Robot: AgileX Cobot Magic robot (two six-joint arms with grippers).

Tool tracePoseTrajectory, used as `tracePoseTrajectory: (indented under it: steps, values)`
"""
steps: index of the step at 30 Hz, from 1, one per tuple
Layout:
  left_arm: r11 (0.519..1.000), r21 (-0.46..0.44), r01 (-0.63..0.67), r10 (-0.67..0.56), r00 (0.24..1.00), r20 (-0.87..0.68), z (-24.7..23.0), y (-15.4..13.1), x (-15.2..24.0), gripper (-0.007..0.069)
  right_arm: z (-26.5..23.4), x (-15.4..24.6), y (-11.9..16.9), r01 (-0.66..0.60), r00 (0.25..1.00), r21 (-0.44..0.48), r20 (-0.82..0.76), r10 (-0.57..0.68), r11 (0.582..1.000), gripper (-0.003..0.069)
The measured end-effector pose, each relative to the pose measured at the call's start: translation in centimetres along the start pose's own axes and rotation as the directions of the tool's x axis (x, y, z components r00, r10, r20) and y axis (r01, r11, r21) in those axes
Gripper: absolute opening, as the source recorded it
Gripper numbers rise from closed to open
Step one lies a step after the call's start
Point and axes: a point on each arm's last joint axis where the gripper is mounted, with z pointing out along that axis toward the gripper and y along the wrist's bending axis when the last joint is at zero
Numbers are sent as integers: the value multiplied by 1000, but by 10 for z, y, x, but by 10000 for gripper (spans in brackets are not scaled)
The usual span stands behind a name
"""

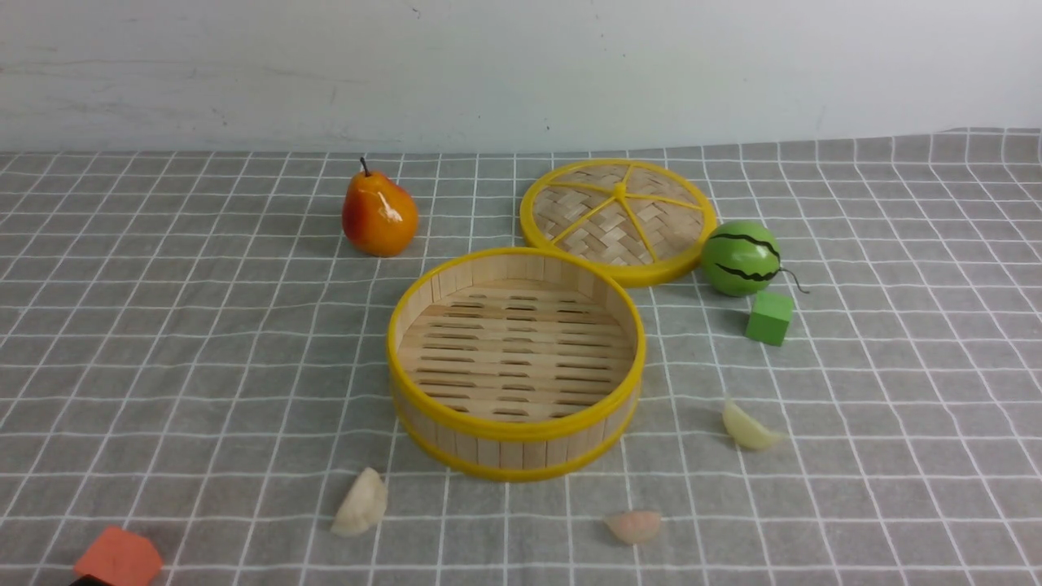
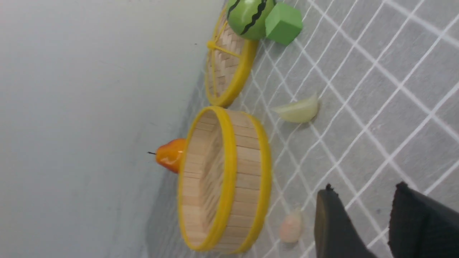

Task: Put the dumplings into the steamer on the table with the grey tablecloth.
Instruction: 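Reach for and grasp a dumpling on the table with the left gripper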

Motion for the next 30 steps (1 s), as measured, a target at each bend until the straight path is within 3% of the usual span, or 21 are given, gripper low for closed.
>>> tracePoseTrajectory:
  steps: [6,8,11,13,16,18,20,23,27,29,30]
  values:
    - [997,20,75,-74,997,-14,0,-2,1,237,0,0,1,7,1000,-10,-2,-7,1000,240]
    - [1000,27,1,0,999,-45,-2,-9,3,237,0,1,0,64,998,-6,-11,-64,998,240]
    - [970,95,-223,230,970,-79,-11,-37,7,237,-4,3,10,240,969,-24,-48,-241,970,231]
    - [901,133,-413,427,899,-95,-21,-64,8,214,-10,1,29,384,920,-63,-55,-388,921,189]
    - [826,72,-559,562,807,-179,-19,-89,6,138,-12,-6,56,531,842,-61,-74,-534,845,91]
    - [749,-6,-662,636,722,-272,-11,-107,0,59,-7,-15,77,644,756,-32,-122,-643,764,10]
    - [650,-69,-757,686,623,-377,0,-125,-9,-12,5,-26,100,753,640,-14,-222,-736,658,-18]
    - [499,-128,-857,692,483,-536,17,-143,-22,-14,23,-36,119,844,475,-33,-417,-775,535,-20]
    - [387,-133,-912,624,365,-691,44,-154,-31,-14,46,-32,133,865,304,-148,-605,-736,479,-20]
    - [349,-80,-934,600,288,-747,62,-157,-27,-14,58,-22,137,863,193,-224,-681,-706,452,-19]
    - [326,-37,-945,591,234,-772,73,-159,-21,-14,65,-15,135,860,100,-286,-718,-688,423,-19]
